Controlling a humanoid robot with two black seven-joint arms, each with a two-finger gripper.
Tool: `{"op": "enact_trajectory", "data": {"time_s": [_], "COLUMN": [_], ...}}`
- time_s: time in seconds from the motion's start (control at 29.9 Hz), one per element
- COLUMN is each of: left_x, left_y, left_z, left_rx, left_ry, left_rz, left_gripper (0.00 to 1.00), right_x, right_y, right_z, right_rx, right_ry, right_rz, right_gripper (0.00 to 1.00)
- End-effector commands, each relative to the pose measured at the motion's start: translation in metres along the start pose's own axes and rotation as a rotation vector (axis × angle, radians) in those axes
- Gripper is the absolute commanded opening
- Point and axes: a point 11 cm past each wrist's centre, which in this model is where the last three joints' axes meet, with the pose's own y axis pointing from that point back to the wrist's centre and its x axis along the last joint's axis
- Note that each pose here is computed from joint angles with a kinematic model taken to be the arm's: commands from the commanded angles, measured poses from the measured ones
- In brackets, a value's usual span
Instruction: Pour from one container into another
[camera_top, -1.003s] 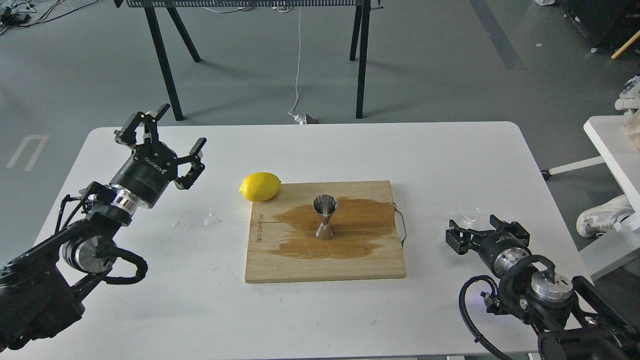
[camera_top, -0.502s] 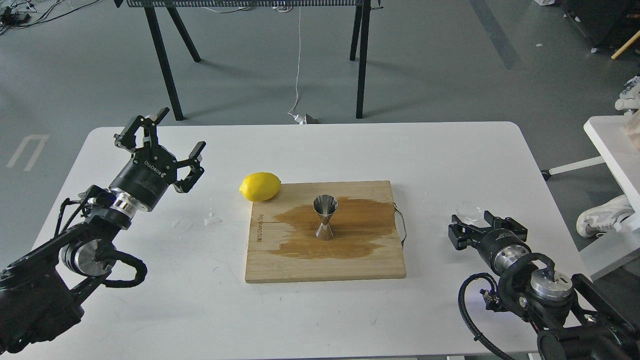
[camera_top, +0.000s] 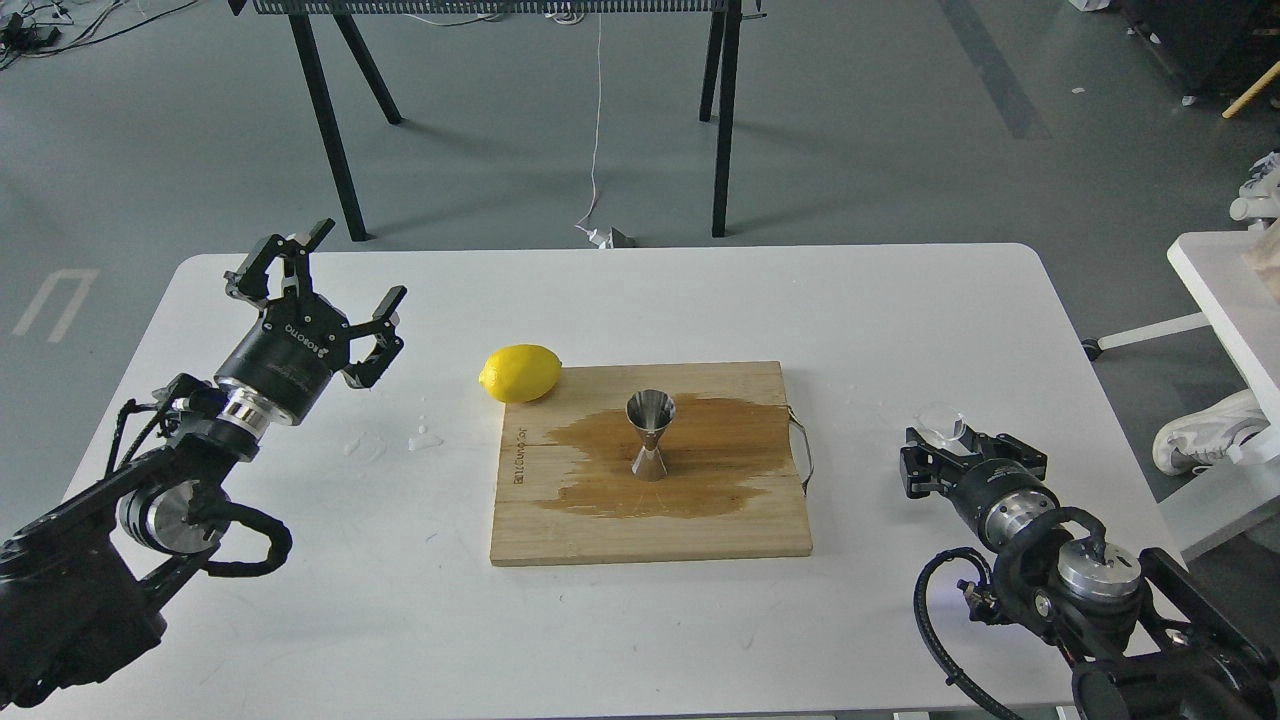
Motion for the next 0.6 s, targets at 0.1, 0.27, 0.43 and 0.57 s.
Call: {"op": "enact_trajectory", "data": {"time_s": [0.1, 0.27, 0.43, 0.57], "left_x": [0.0026, 0.0030, 0.0029, 0.0031], "left_y": [0.0009, 0.0011, 0.0012, 0.0008], "left_z": [-0.0003, 0.0002, -0.0002, 0.0012], "left_rx": [0.001, 0.001, 0.003, 0.000], "left_ry": [-0.003, -0.004, -0.004, -0.006], "left_rz": [0.008, 0.009, 0.009, 0.008], "left_gripper": [0.94, 0.94, 0.94, 0.94], "right_x": [-0.0004, -0.0004, -0.0014, -0.0082], "right_y": [0.0000, 0.0001, 0.0014, 0.0014], "right_z": [0.0009, 0.0018, 0.0042, 0.0068], "right_rx": [-0.002, -0.004, -0.010, -0.014], "right_ry": [0.003, 0.005, 0.015, 0.063], "right_rz": [-0.003, -0.003, -0.009, -0.029], "right_gripper": [0.47, 0.46, 0.45, 0.45]}}
